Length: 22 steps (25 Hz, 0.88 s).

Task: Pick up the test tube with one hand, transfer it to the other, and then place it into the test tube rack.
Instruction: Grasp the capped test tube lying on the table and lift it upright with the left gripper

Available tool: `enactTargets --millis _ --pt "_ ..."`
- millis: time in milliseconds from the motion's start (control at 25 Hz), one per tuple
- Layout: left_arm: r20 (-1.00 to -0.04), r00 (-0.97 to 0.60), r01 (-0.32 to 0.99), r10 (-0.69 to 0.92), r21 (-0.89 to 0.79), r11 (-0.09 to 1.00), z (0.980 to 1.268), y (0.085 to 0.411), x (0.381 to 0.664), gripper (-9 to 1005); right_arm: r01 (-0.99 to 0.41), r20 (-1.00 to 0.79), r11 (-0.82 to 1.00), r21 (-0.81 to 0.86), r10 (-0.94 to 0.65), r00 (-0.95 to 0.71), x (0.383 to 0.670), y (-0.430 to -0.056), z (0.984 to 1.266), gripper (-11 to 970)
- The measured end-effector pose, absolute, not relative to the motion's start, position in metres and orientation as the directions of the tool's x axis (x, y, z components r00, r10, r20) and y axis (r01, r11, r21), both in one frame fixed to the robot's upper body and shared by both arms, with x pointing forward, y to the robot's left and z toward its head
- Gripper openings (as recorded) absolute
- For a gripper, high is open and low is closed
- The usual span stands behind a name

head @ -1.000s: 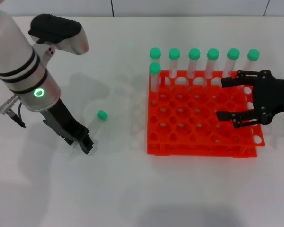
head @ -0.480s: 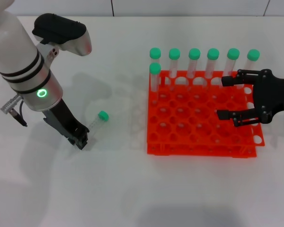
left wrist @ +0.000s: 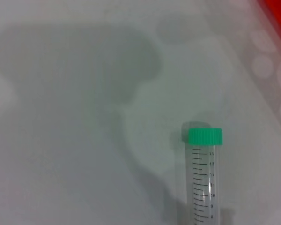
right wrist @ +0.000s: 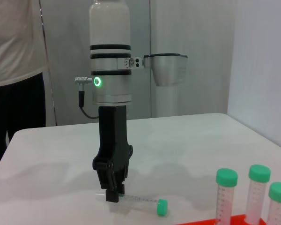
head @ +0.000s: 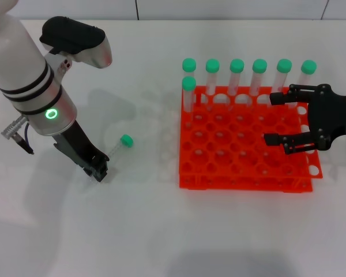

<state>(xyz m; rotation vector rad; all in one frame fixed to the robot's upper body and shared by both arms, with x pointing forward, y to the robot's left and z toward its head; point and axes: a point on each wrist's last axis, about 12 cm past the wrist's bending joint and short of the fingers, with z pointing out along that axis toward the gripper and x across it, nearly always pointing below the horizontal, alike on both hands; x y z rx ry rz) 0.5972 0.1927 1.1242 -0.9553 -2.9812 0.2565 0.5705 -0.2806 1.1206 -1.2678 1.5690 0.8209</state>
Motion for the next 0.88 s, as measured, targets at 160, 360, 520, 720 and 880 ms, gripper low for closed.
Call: enactTargets --millis 160,360,520,720,880 --pt "-0.087 -0.808 0.589 0.583 -0.143 0.795 1.132 0.191 0.600 185 -0.968 -0.937 0.246 -0.052 -0.347 -0.038 0.570 -0.281 1.121 868" --pt "-0.226 -0.776 0.625 0.589 -0.150 0.766 1.166 0.186 0.604 185 -0.967 -0.938 0.249 -0.048 -0.345 -0.042 0.570 -0.282 1.121 868" --pt "-0.328 -0.744 0.644 0.582 -0.119 0.756 1.191 0.191 0.605 185 -0.968 -0.939 0.246 -0.048 -0.343 -0.041 0.570 -0.283 1.123 869" --pt "-0.448 -0.689 0.667 0.570 -0.082 0.741 1.211 0.201 0.605 185 -0.968 -0.939 0.247 -0.050 -0.341 -0.038 0.570 -0.283 1.124 869" --pt "-0.607 -0.563 0.731 0.561 -0.048 0.681 1.226 0.211 0.606 185 -0.965 -0.945 0.258 -0.048 -0.324 -0.040 0.568 -0.285 1.127 869"
